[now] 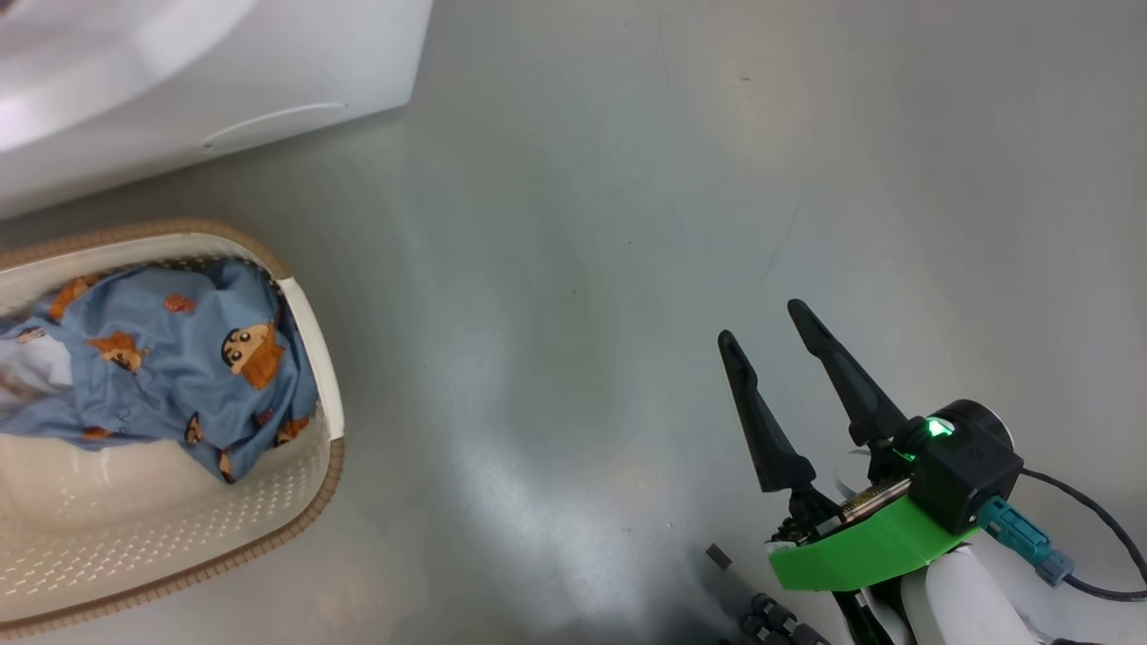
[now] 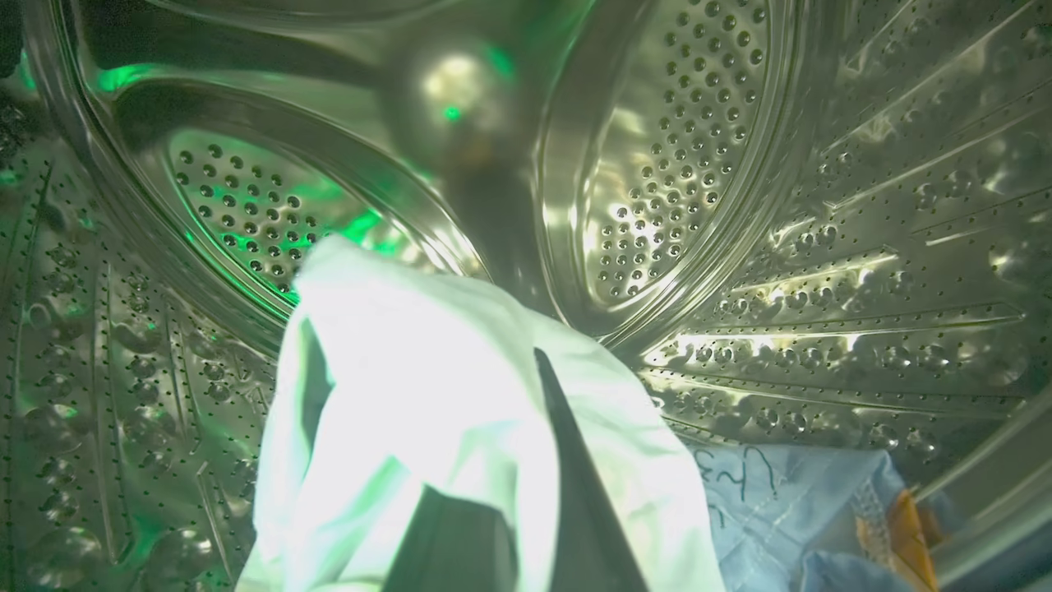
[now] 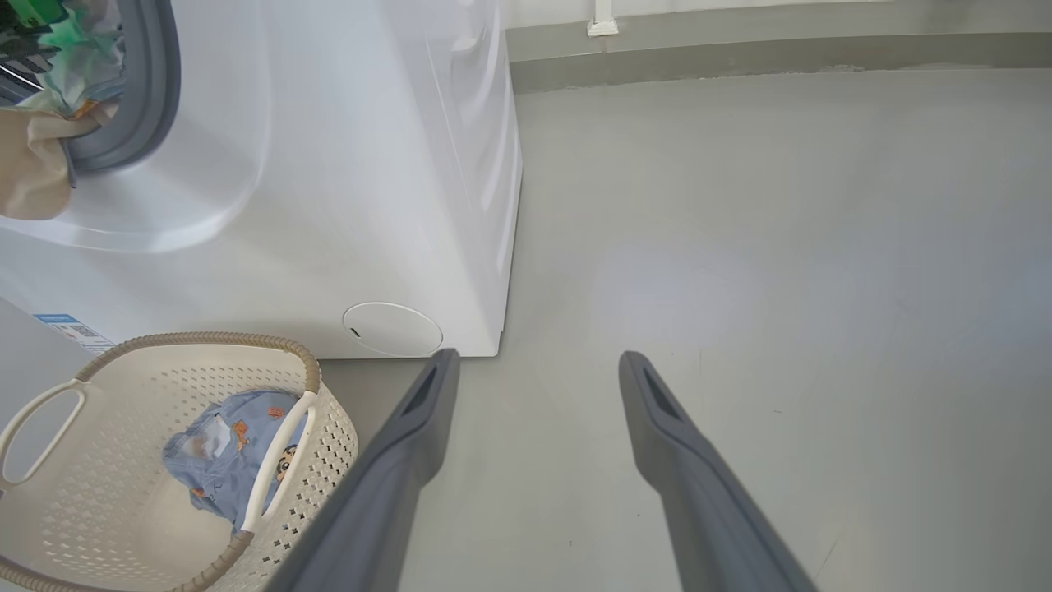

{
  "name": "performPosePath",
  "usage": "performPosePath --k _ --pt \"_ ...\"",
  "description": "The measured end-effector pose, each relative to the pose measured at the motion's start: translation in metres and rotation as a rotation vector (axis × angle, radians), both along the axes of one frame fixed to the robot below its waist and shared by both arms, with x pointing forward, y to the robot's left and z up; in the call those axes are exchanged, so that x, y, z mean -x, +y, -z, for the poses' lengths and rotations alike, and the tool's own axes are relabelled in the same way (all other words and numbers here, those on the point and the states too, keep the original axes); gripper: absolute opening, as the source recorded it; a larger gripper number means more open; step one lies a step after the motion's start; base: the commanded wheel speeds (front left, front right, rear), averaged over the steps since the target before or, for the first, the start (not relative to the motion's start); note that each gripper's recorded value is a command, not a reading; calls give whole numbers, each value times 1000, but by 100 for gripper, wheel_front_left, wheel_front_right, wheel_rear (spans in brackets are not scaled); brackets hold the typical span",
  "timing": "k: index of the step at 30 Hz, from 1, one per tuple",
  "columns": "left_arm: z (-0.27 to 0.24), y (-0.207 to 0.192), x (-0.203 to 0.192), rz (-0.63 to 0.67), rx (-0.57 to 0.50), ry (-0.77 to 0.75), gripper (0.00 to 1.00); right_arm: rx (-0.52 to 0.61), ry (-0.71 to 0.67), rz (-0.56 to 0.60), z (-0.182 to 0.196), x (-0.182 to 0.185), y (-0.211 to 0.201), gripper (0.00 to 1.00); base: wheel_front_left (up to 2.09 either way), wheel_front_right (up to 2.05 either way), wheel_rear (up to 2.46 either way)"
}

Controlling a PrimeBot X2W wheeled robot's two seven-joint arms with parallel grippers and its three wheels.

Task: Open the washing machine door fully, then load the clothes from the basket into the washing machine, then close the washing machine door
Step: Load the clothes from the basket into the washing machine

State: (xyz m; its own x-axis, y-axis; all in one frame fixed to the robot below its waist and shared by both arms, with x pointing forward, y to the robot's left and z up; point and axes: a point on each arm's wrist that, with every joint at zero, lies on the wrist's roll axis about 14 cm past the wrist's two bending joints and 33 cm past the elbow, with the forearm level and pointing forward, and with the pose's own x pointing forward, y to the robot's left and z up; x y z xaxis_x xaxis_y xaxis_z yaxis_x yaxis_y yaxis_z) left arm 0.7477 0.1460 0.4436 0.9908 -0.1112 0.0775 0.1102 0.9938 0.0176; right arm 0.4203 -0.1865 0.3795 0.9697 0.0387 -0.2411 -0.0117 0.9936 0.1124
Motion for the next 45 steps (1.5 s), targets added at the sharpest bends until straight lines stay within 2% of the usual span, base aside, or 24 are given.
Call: performPosePath --k 5,6,7,9,10,11,20,45 --pt "9 -3 -1 2 -4 59 0 -3 -5 -3 -2 0 1 100 0 0 0" --pt "19 -5 1 1 -5 108 0 -4 -9 -3 -3 -1 1 100 0 0 0" --pt "24 -5 2 -1 -8 136 11 -4 -11 -4 -3 -1 2 100 0 0 0" --pt "26 -5 3 -4 -9 149 72 -5 -13 -4 -4 -1 2 100 0 0 0" --pt "27 -4 3 -7 -9 157 97 -6 -14 -5 -4 -2 2 100 0 0 0" --pt "27 -3 3 -11 -11 162 100 -6 -16 -5 -5 -2 2 100 0 0 0" --pt "34 -2 12 -27 5 209 100 -13 -31 -10 -8 -5 4 100 0 0 0" --pt "2 -4 37 -40 79 171 100 -37 -93 -48 -25 -15 18 100 0 0 0"
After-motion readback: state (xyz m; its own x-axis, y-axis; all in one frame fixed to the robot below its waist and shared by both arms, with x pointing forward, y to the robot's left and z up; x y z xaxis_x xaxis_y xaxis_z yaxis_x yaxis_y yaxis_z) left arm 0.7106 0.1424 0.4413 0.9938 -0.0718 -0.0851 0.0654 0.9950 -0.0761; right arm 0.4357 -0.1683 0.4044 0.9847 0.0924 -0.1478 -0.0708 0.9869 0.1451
